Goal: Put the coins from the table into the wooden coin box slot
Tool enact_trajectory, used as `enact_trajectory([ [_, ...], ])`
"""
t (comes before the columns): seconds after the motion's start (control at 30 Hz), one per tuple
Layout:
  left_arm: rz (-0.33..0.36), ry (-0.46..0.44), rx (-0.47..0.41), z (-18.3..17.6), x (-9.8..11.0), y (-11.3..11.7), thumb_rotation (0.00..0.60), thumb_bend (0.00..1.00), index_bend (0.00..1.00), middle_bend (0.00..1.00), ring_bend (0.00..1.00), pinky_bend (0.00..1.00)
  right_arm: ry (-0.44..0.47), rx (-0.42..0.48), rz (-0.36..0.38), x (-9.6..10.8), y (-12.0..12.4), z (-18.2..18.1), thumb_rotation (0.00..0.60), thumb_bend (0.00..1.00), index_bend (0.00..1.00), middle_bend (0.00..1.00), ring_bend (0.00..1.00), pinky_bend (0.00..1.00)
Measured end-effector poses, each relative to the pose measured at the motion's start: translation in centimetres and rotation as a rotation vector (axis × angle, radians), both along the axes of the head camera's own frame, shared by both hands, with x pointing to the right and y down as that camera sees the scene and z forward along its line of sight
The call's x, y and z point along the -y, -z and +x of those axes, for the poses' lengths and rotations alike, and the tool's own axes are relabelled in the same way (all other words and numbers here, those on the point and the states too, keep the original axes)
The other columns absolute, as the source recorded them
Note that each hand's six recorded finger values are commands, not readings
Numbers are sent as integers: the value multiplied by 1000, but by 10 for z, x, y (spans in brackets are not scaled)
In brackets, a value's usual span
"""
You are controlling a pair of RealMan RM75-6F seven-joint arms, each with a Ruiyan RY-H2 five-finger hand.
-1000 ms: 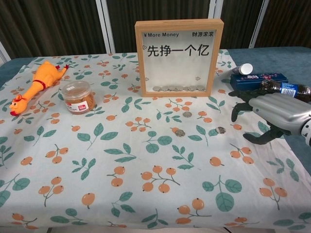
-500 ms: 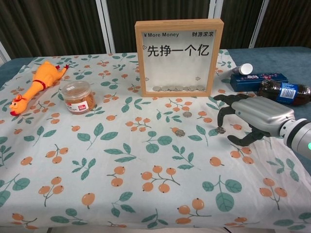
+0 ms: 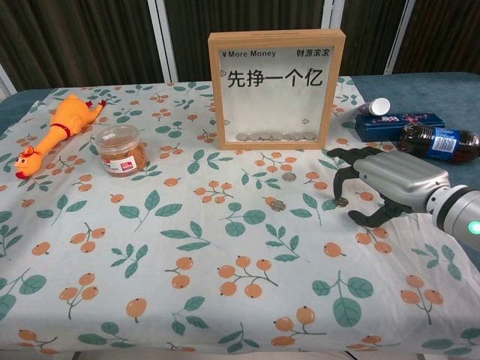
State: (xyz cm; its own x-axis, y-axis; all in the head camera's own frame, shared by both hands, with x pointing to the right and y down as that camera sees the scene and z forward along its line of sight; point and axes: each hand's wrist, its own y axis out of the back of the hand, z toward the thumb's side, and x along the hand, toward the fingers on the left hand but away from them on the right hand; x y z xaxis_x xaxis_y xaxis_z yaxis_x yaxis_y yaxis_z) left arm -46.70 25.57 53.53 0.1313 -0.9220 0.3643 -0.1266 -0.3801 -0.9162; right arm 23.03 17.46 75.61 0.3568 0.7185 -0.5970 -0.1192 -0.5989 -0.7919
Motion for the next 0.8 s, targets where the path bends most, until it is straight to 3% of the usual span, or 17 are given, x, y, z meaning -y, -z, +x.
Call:
enact_trajectory([
  [0.8,-2,13,-6,-3,1,1,600,414,0,0,0,0,-8,-10,-5,7,-8,-9,600,558,598,98,0,0],
])
